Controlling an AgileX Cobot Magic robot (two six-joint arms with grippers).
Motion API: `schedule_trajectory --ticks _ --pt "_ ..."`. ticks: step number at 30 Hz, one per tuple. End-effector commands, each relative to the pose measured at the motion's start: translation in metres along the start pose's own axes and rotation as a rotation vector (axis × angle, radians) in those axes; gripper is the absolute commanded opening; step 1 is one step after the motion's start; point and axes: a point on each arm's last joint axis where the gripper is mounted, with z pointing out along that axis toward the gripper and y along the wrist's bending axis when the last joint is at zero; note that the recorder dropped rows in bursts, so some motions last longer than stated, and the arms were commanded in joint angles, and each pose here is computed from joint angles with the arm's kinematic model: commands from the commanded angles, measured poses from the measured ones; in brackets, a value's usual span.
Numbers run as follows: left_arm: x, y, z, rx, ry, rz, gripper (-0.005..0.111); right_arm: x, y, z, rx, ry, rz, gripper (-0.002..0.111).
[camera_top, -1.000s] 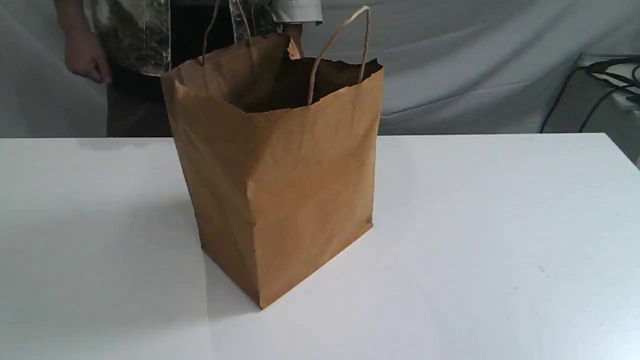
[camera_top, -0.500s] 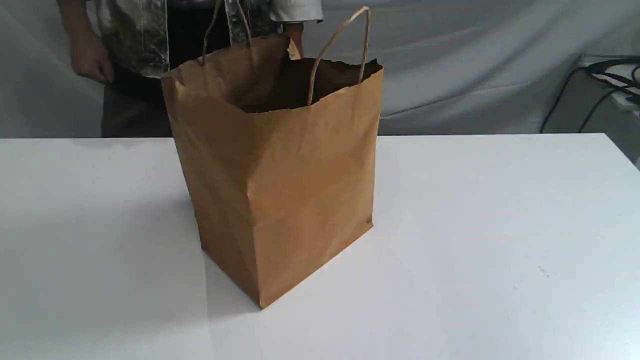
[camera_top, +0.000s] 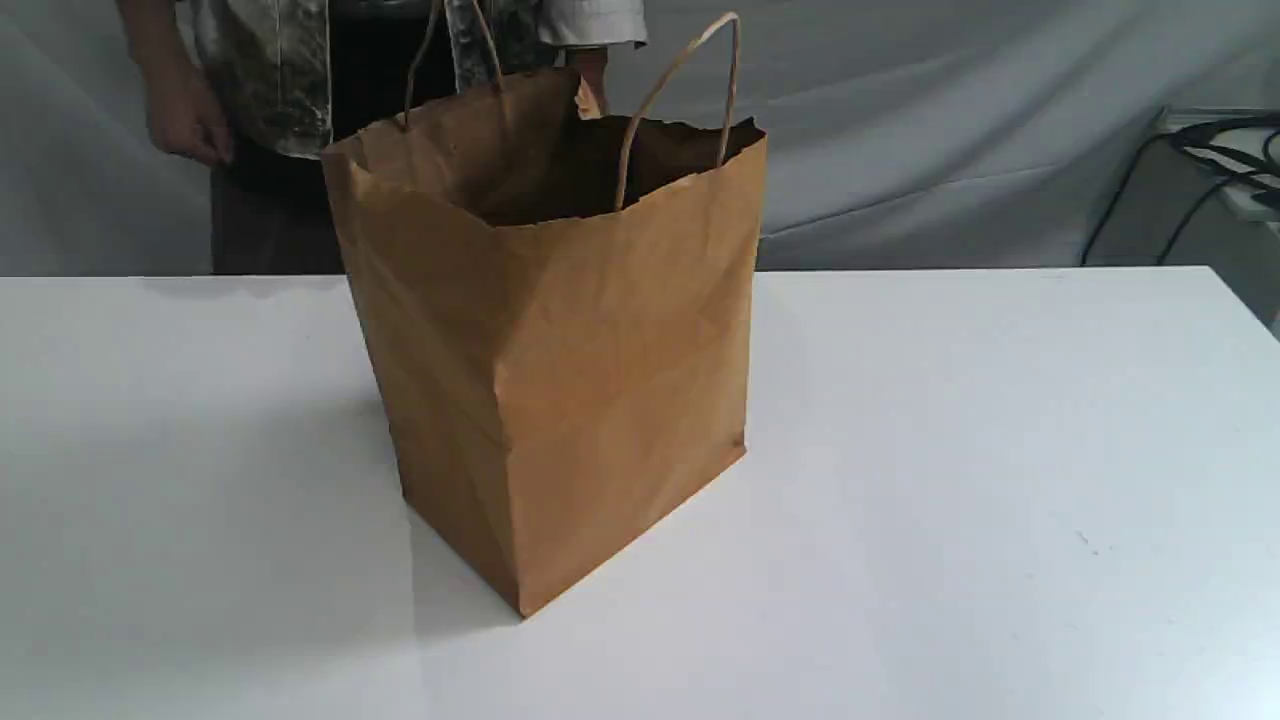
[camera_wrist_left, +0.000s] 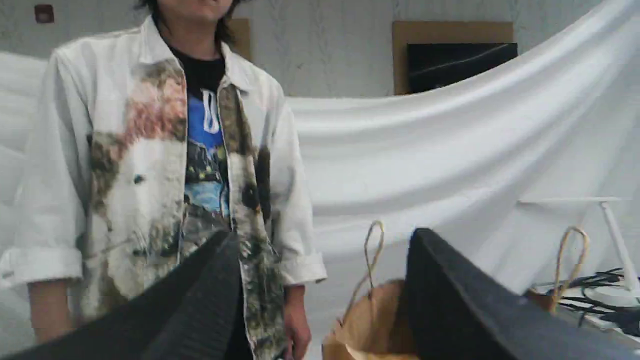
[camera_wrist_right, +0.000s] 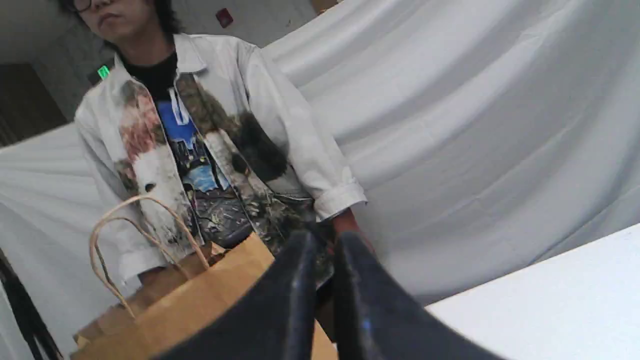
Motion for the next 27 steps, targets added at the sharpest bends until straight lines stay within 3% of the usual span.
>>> schedule_trajectory --ticks 1,8,15,27 --pt "0.029 0.001 -0.006 -0.013 0.050 -0.123 0.052 -0.001 0.001 0.000 -0.009 -0.015 -0.008 0.007" --pt "0.061 0.002 -0.015 -0.027 0.134 -0.171 0.052 -0.001 0.001 0.000 -0.009 -0.015 -0.008 0.007" --pt "0.082 0.003 -0.020 -0.053 0.347 -0.170 0.052 -0.001 0.001 0.000 -0.009 -0.015 -0.008 0.007" --pt "0.081 0.002 -0.020 -0.040 0.332 -0.120 0.052 -0.001 0.001 0.000 -0.009 -0.015 -0.008 0.007"
